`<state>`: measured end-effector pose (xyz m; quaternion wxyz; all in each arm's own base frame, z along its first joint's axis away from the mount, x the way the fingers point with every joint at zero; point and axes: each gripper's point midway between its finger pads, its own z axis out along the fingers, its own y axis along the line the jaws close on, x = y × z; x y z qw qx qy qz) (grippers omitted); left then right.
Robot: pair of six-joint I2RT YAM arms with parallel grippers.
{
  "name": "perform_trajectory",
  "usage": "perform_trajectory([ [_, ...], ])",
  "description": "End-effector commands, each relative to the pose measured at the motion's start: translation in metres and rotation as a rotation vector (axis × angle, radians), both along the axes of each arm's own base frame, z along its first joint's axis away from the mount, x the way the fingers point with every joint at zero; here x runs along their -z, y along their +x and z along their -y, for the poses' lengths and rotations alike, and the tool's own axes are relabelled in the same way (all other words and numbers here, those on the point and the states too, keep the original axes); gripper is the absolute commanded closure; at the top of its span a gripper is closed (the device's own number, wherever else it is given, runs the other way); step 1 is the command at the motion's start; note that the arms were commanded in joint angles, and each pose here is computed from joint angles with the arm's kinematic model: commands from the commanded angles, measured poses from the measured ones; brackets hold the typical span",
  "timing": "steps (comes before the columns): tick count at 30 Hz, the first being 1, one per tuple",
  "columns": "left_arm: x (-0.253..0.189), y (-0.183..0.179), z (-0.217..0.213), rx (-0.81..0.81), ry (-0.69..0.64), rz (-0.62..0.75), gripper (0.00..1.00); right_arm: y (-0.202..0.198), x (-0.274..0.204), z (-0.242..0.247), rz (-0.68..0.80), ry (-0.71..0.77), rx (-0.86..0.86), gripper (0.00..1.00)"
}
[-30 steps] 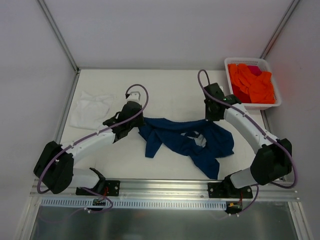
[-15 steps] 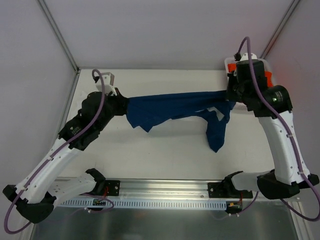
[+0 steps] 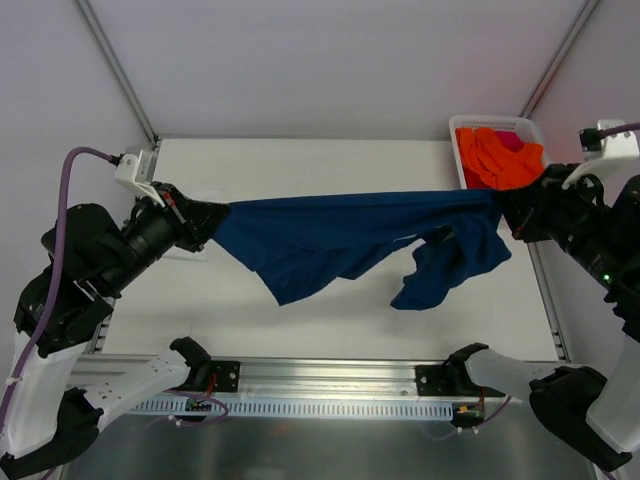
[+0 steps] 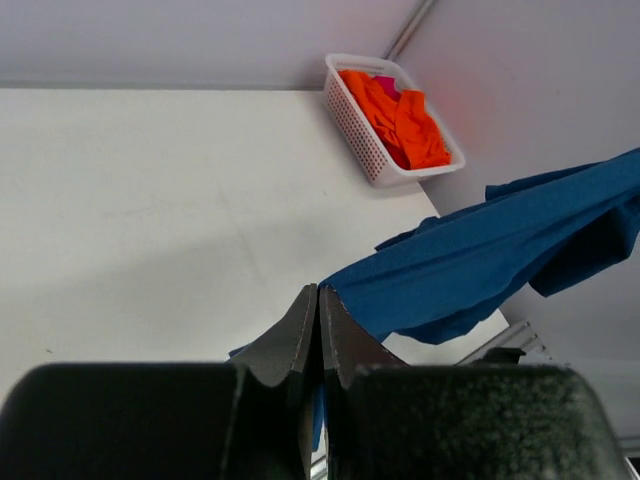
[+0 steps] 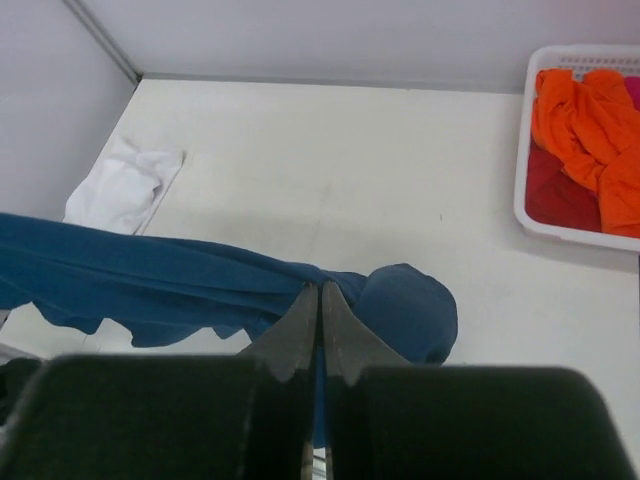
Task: Fold and stack the t-shirts
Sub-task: Flatten out the tshirt
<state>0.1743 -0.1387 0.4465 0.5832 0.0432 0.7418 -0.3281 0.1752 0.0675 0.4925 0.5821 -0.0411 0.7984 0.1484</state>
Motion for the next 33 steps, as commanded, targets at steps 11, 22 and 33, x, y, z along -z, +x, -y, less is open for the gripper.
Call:
perform_trajectory([
  [11, 0.154, 0.078, -0.005, -0.325, 0.312, -0.369, 1.0, 0.06, 0.173, -0.021, -0.407, -0.195, 0.033, 1.0],
  [22, 0.316, 0.193, -0.006, -0.626, 0.622, -0.569, 0.91, 0.207, 0.328, -0.036, -0.688, -0.361, 0.174, 0.99],
  [33, 0.267, 0.198, -0.006, -0.658, 0.496, -0.434, 0.01, 0.232, 0.321, -0.038, -0.617, -0.389, 0.177, 0.41],
])
